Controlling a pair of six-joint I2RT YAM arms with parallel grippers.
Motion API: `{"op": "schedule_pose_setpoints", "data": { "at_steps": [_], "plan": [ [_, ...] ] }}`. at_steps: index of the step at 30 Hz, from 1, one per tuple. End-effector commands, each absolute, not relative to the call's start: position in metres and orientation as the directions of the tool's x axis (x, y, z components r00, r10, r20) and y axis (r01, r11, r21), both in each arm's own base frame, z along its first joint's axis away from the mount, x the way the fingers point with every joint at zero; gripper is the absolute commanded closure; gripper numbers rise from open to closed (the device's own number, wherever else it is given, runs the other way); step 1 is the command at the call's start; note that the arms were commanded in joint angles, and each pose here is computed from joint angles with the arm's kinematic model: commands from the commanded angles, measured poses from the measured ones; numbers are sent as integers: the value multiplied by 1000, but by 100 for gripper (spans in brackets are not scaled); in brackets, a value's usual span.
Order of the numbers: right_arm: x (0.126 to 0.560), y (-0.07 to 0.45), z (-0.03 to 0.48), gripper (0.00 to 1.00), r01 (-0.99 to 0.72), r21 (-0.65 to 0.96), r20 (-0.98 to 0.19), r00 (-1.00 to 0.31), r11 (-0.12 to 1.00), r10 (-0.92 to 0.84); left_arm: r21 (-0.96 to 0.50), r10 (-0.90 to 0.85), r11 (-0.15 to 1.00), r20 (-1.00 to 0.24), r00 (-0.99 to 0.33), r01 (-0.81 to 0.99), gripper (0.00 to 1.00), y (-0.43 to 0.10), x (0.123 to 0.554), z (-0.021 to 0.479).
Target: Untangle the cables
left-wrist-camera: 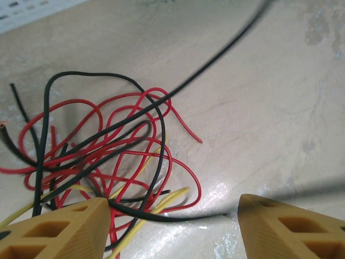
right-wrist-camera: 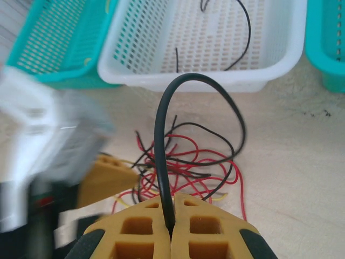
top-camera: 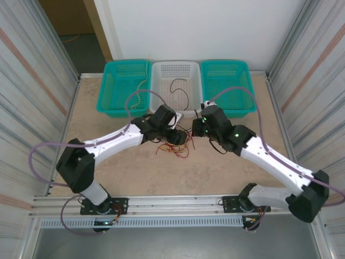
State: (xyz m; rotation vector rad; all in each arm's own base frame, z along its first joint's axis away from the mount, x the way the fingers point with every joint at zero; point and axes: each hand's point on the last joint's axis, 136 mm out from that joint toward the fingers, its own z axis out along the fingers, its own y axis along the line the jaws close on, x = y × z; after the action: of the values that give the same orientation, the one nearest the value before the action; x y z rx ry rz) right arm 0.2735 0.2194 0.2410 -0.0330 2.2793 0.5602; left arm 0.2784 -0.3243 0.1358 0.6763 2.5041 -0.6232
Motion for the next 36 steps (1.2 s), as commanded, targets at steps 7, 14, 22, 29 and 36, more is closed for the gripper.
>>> {"op": "schedule_pose_setpoints", "data": {
  "at_steps": [7,14,22,29,36],
  "plan": [
    [251,197,322,100,-233,430,-751,-628,872,202,-358,323,774,-485,-813,522,40,-335,277,110],
    [239,172,373,100,-266,398,-819,-535,878,209,-369,300,811,-402,-865,453,46,-314,256,80],
    [236,150,398,100,-246,360,-850,-485,900,208,-333,263,854,-388,-884,400,44,-284,255,87],
    [244,153,389,100,-245,378,-828,-520,893,208,-343,213,808,-590,-779,480,30,-277,262,193],
    [257,167,374,100,-246,420,-777,-595,874,206,-134,363,610,-829,-426,781,20,-295,240,287]
  ]
}}
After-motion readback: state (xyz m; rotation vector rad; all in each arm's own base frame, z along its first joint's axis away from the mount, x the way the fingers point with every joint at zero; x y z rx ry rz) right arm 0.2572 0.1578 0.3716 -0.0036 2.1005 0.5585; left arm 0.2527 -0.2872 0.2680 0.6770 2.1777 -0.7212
